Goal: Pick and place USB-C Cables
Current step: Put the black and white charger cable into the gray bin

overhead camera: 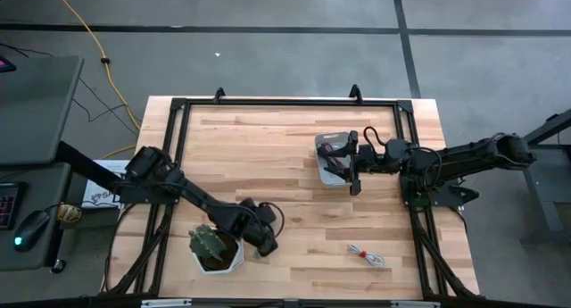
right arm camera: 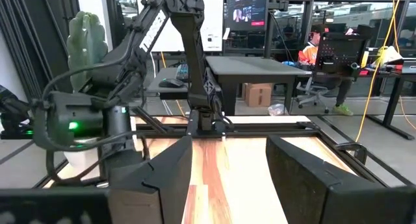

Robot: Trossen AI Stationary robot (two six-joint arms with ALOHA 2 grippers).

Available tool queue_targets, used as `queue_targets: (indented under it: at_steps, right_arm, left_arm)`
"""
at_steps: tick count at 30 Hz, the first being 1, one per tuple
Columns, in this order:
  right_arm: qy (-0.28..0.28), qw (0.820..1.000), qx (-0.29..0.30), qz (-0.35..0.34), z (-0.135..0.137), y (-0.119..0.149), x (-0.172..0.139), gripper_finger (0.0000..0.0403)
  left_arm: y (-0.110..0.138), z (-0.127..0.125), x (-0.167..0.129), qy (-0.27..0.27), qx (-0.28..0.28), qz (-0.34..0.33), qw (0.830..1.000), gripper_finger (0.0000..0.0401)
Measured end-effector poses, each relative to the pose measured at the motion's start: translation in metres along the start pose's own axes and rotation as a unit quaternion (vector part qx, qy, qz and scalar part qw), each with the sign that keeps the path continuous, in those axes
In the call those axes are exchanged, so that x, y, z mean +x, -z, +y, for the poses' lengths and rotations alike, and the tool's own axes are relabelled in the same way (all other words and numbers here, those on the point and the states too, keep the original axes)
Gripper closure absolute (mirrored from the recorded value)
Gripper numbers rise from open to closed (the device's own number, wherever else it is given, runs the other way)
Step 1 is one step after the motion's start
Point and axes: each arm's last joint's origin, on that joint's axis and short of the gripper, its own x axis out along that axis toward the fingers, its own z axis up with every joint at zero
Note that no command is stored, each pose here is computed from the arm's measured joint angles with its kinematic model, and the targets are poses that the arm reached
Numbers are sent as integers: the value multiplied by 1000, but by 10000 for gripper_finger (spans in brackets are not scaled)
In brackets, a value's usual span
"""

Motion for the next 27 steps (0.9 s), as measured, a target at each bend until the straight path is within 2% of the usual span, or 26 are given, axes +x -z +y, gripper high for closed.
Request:
queue_targets:
  at_steps: [8,22,27]
  right_arm:
    - [0,1000,0,1,0,0,0,215]
    - [0,1000,11,3,0,0,0,215]
    - [0,1000,11,3,0,0,0,215]
  left_arm:
    - [6,-1,14,-15,1,8,1000,137]
    - [9,0,15,-24,19,12,999,137]
    - [10,1,15,-32,26,11,999,169]
